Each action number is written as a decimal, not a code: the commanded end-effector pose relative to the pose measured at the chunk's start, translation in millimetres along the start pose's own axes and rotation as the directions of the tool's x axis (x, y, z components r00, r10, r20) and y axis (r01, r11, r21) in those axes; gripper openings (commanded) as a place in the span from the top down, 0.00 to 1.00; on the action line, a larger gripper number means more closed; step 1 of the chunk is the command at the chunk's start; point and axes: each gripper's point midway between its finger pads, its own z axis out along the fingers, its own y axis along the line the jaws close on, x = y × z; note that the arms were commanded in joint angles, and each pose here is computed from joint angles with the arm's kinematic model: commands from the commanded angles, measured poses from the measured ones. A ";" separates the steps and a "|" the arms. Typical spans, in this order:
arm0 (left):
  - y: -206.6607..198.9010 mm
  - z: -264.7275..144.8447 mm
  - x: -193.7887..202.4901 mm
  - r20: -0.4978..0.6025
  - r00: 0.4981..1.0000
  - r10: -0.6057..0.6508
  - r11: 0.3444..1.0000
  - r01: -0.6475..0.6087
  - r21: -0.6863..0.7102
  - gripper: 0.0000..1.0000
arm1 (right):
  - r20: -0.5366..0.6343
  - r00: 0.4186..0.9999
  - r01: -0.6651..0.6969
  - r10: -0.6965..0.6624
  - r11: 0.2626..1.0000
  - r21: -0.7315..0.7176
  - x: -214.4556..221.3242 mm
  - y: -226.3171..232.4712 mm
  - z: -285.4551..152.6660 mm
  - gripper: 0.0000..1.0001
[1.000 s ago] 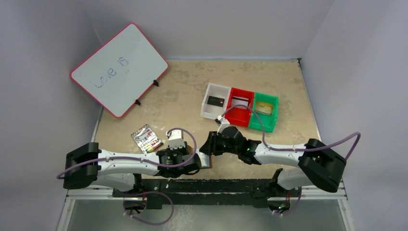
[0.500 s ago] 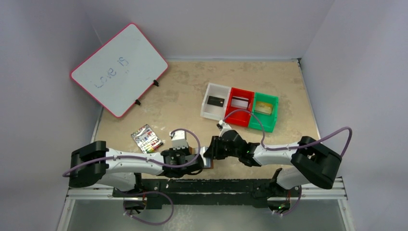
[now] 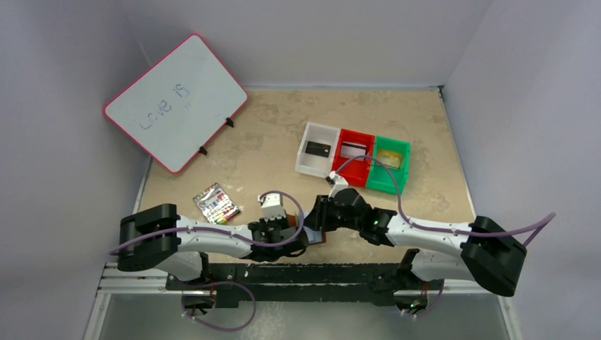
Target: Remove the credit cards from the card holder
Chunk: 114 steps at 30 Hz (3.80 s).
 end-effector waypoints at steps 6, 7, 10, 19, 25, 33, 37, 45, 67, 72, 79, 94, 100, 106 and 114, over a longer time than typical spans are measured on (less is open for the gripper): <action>-37.0 -0.1 -5.0 0.005 0.998 -0.056 0.996 0.055 0.077 0.93 | 0.018 1.000 0.005 -0.006 0.999 0.032 -3.8 -4.1 -17.5 0.56; -37.6 -0.5 -5.9 0.007 0.998 -0.056 0.995 0.055 0.078 0.93 | 0.022 1.000 0.006 -0.007 1.000 0.030 -3.9 -4.3 -18.5 0.56; -36.2 -1.2 -7.3 0.010 0.998 -0.057 0.996 0.056 0.076 0.93 | 0.028 1.000 0.001 -0.002 1.000 0.021 -4.4 -3.1 -20.7 0.58; -38.6 -8.2 -14.3 0.013 0.998 -0.064 0.991 0.062 0.115 0.86 | 0.020 1.000 0.001 0.002 0.994 -0.105 -5.2 22.1 -27.5 0.57; -41.5 -14.2 -18.0 0.007 0.996 -0.086 0.983 0.084 0.164 0.77 | 0.028 1.000 -0.003 0.007 0.991 -0.132 -7.1 27.1 -23.4 0.57; -40.6 -18.7 -22.7 0.009 0.997 -0.082 0.981 0.079 0.175 0.71 | 0.010 0.999 -0.032 0.034 0.988 -0.153 -1.7 28.1 -20.8 0.56; -40.5 -20.0 -23.0 0.007 0.997 -0.080 0.981 0.078 0.180 0.69 | 0.004 1.000 -0.030 0.031 0.984 -0.178 -0.4 32.3 -19.3 0.56; -27.8 -18.9 -22.8 0.015 0.996 -0.089 0.985 0.086 0.153 0.71 | -0.004 1.000 -0.030 0.030 0.975 -0.218 -0.3 40.2 -13.1 0.57; 0.5 -24.6 -37.9 0.070 0.988 -0.139 0.984 0.130 0.120 0.53 | -0.059 0.997 0.032 -0.043 0.983 -0.180 0.6 42.7 14.7 0.33; 8.0 -24.8 -40.3 0.083 0.984 -0.157 0.983 0.148 0.105 0.53 | -0.064 0.996 0.047 -0.064 0.970 -0.238 2.0 54.2 13.1 0.24; 15.3 -29.4 -48.3 0.102 0.979 -0.178 0.980 0.167 0.108 0.51 | -0.074 0.995 0.045 -0.062 0.977 -0.210 4.1 50.5 20.9 0.31; 21.8 -39.5 -60.4 0.114 0.972 -0.206 0.973 0.191 0.127 0.50 | -0.112 0.990 0.060 -0.080 0.983 -0.175 11.1 51.5 42.7 0.50; 15.7 -37.3 -55.7 0.100 0.978 -0.185 0.977 0.171 0.129 0.49 | -0.019 0.997 0.071 -0.073 0.993 -0.093 -10.8 45.7 26.4 0.53; -0.9 -35.8 -54.2 0.091 0.984 -0.152 0.980 0.139 0.140 0.49 | 0.061 0.997 0.040 -0.041 0.999 0.018 -24.4 25.0 2.5 0.60; -16.6 -34.3 -51.9 0.079 0.987 -0.143 0.979 0.129 0.160 0.49 | 0.074 0.997 0.002 -0.002 1.000 0.002 -19.7 20.3 -5.2 0.62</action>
